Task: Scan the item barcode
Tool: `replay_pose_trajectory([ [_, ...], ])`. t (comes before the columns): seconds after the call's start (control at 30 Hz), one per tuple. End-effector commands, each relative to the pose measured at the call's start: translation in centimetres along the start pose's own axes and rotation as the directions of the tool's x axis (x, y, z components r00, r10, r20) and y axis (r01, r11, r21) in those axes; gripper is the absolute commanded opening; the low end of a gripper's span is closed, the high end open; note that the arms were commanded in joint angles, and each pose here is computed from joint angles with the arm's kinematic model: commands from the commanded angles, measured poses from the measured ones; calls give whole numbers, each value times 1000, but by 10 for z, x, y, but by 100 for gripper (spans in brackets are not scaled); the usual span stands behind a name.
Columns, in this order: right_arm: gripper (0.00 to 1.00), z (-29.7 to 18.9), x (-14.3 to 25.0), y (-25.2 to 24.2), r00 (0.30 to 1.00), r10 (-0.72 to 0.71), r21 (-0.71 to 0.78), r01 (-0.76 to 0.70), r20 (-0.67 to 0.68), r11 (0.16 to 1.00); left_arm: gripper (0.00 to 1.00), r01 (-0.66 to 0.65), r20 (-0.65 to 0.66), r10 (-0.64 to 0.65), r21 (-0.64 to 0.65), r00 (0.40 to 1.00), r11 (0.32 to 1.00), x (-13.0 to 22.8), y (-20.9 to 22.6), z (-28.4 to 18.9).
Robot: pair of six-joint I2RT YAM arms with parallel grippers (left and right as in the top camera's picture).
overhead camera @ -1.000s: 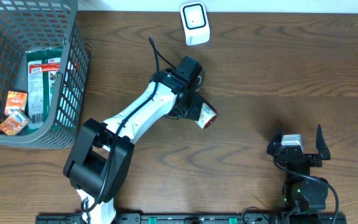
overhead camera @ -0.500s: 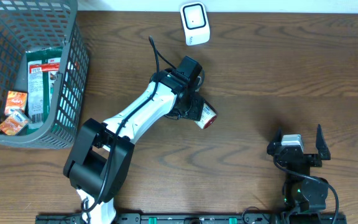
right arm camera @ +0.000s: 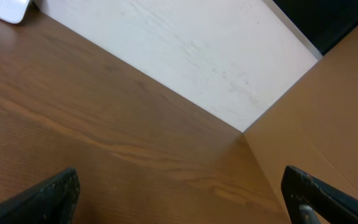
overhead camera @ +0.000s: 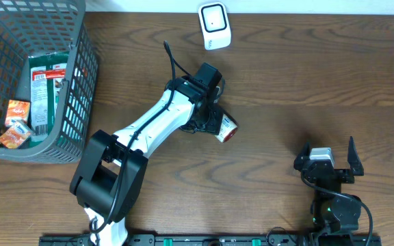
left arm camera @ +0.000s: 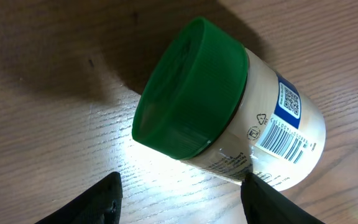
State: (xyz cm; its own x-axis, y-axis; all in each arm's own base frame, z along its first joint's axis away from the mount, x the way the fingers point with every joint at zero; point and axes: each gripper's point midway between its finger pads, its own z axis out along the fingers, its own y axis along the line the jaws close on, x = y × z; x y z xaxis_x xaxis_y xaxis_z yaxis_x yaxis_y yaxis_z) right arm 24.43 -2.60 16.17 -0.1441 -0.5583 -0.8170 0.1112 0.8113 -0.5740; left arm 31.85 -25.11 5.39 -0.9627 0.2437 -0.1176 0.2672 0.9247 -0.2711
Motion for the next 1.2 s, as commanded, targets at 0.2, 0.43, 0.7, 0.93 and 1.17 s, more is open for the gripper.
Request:
replay_pose_trajectory([
  [0.2,99,0,1,1,1000,-12,1,12,-4,1000,63,3,0,-3,-80,1000,997,5,14,-8],
  [0.43,99,0,1,1,1000,-12,0,12,-4,1000,63,5,-11,-6,-95,1000,995,8,17,-8],
  [0.7,99,0,1,1,1000,-12,1,12,-4,1000,63,5,2,-5,-121,1000,993,6,21,-11],
  [0.93,99,0,1,1,1000,-12,0,12,-4,1000,63,5,6,-5,-121,1000,993,7,21,-16],
  [1.17,99,0,1,1,1000,-12,1,12,-4,1000,63,8,-1,-8,-186,1000,983,10,32,-18],
])
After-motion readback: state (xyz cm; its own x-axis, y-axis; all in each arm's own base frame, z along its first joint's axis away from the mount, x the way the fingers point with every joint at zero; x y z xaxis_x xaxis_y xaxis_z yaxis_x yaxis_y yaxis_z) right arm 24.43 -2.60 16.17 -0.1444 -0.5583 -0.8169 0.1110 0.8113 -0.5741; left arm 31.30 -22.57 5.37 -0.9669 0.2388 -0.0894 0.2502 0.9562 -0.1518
